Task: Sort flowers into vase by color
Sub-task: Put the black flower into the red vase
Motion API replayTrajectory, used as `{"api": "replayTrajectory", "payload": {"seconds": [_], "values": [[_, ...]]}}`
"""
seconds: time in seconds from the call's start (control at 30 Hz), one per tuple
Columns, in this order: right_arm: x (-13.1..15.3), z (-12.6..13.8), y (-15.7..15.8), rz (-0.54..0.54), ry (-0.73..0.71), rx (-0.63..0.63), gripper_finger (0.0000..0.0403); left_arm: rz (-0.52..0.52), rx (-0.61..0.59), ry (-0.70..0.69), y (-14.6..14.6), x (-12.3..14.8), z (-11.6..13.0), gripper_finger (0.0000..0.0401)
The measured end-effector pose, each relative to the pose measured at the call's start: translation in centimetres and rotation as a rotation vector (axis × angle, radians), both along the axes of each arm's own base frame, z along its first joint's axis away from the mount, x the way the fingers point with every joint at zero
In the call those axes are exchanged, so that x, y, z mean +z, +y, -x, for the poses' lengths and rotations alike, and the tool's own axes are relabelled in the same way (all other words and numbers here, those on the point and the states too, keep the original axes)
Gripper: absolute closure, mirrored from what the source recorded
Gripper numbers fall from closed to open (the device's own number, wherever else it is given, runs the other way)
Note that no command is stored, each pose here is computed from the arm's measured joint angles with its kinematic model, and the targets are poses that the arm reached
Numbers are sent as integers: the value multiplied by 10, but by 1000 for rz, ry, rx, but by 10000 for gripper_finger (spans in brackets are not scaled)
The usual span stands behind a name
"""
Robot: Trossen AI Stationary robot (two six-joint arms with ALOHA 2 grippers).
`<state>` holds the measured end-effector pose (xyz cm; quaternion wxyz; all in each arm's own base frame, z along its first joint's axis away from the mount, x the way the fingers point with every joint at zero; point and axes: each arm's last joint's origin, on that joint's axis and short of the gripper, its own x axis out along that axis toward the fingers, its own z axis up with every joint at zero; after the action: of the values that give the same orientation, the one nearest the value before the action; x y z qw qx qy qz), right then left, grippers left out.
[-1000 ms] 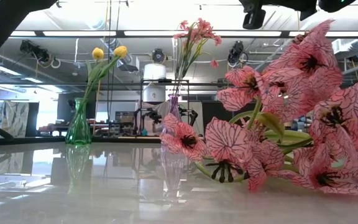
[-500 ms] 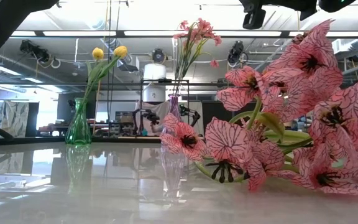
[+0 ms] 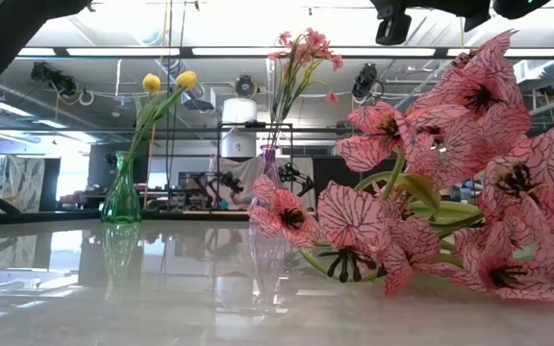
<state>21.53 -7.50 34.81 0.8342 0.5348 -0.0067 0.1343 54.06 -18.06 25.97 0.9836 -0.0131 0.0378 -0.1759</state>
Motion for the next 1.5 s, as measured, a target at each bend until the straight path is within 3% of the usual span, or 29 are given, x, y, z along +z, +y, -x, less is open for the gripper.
{"api": "replayTrajectory", "payload": {"seconds": [0.53,1.0,1.5], "values": [[0,0,0,0,0,0,145,-27,37,46,1,-5,0,234],[0,0,0,0,0,0,145,-64,34,108,2,-9,2,154],[0,0,0,0,-1,0,145,-103,39,211,9,15,17,147]]}}
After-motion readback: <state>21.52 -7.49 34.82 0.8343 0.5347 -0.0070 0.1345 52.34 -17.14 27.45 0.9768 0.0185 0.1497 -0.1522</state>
